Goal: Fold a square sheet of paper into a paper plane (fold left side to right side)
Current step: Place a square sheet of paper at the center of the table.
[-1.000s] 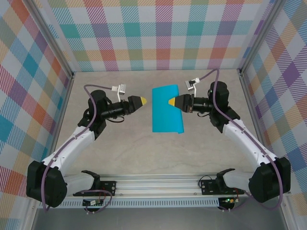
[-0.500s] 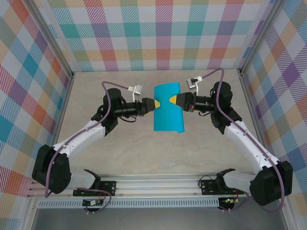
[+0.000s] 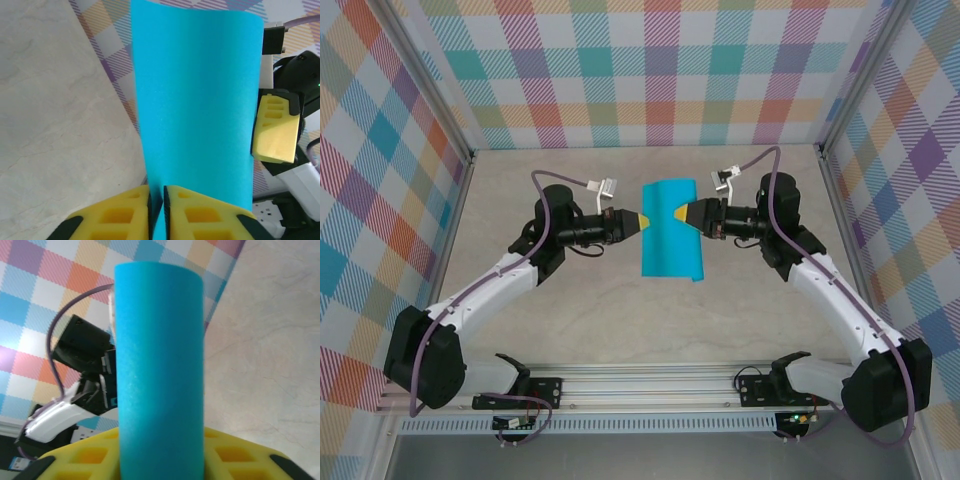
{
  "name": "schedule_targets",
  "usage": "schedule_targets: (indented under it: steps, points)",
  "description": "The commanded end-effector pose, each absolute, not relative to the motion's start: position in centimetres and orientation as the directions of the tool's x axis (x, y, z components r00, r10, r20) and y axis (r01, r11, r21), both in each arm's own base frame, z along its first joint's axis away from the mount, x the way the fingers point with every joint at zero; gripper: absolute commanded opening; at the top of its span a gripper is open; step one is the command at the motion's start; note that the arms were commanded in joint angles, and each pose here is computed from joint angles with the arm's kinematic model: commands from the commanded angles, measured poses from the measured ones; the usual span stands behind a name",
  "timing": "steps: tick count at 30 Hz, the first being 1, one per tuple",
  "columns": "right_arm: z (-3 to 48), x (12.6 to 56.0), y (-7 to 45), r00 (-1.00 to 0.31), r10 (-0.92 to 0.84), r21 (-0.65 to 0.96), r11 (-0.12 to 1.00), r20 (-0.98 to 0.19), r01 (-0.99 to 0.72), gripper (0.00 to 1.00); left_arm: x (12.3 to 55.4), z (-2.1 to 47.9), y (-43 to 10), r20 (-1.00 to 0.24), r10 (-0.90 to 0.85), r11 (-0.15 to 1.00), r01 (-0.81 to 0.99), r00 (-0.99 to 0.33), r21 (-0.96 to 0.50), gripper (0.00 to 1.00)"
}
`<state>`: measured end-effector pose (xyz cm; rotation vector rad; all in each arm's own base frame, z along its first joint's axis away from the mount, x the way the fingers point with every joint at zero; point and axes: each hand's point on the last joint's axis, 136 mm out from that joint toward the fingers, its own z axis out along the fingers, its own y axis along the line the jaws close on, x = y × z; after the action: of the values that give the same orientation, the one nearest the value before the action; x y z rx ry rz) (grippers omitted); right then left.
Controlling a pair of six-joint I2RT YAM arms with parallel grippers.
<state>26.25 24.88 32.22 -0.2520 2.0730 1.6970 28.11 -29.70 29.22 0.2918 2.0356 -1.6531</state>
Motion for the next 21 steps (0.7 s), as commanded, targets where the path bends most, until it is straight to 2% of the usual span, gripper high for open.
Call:
schedule_targets:
  steps: [1, 4, 8, 11, 14, 18, 21]
  points:
    - [30.6, 26.1, 24.0, -0.865, 0.133, 0.841, 0.341, -0.485, -0.419, 0.40, 27.8, 28.0, -29.1, -0.523, -0.124, 0.325, 0.463, -0.843, -0.824, 0.07]
    - [28.4, 26.4, 23.1, -0.870, 0.127, 0.814, 0.437, -0.476, -0.382, 0.51, 28.0, 25.4, -28.5, -0.492, -0.111, 0.398, 0.415, -0.864, -0.818, 0.00]
    - [24.6, 26.9, 21.5, -0.885, 0.117, 0.750, 0.587, -0.451, -0.304, 0.72, 28.1, 21.3, -27.4, -0.448, -0.089, 0.517, 0.343, -0.890, -0.785, 0.00]
    - [21.0, 27.2, 19.5, -0.901, 0.108, 0.655, 0.724, -0.419, -0.218, 0.80, 28.3, 17.5, -25.6, -0.396, -0.081, 0.635, 0.259, -0.915, -0.728, 0.00]
    - [17.8, 27.3, 18.3, -0.922, 0.093, 0.590, 0.791, -0.375, -0.160, 0.82, 28.4, 13.5, -23.4, -0.333, -0.099, 0.725, 0.161, -0.938, -0.669, 0.00]
    - [14.6, 27.4, 19.5, -0.949, 0.101, 0.645, 0.754, -0.298, -0.122, 0.80, 28.7, 9.2, -21.9, -0.273, -0.108, 0.779, 0.090, -0.956, -0.621, 0.00]
    - [12.5, 27.6, 20.5, -0.964, 0.117, 0.688, 0.721, -0.237, -0.082, 0.71, 29.1, 7.1, -21.1, -0.252, -0.093, 0.820, 0.070, -0.963, -0.568, 0.00]
